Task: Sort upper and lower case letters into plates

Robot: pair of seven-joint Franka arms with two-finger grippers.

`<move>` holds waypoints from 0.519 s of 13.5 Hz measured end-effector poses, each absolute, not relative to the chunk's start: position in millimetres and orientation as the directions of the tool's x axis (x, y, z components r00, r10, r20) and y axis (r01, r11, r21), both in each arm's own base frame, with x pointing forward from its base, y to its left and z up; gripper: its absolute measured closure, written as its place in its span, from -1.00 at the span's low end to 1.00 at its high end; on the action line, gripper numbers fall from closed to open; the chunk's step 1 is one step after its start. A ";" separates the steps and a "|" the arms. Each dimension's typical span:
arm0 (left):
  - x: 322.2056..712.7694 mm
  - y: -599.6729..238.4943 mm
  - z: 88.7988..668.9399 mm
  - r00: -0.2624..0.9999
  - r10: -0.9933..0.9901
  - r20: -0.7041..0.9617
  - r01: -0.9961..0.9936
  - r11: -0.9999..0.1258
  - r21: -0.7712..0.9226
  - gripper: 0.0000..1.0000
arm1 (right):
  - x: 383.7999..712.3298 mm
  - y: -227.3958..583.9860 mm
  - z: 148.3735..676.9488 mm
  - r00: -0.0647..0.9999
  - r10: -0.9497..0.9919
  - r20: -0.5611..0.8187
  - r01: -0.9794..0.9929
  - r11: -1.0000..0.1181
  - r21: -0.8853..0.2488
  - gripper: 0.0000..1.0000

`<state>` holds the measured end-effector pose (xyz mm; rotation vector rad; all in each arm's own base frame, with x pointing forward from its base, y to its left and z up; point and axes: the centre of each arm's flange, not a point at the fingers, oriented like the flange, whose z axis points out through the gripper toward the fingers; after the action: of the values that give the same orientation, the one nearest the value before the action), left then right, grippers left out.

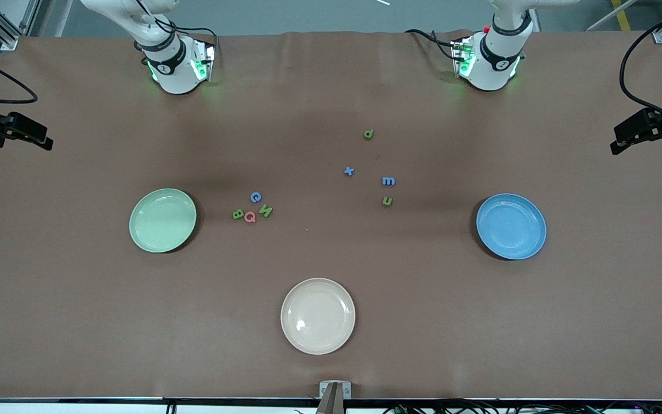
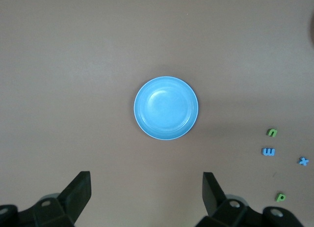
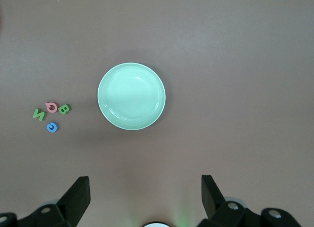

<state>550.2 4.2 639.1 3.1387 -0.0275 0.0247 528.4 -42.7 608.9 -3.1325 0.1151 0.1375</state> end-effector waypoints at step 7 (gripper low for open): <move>552.8 4.7 634.7 1.000 -0.001 0.008 -0.002 -0.997 0.077 -1.00 | 530.7 -34.3 609.7 0.996 -0.057 -0.071 -0.057 -0.998 0.000 -1.00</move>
<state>552.8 4.7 634.7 3.0641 -0.0021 0.0129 530.7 -34.3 609.7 -3.1363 0.0899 0.1114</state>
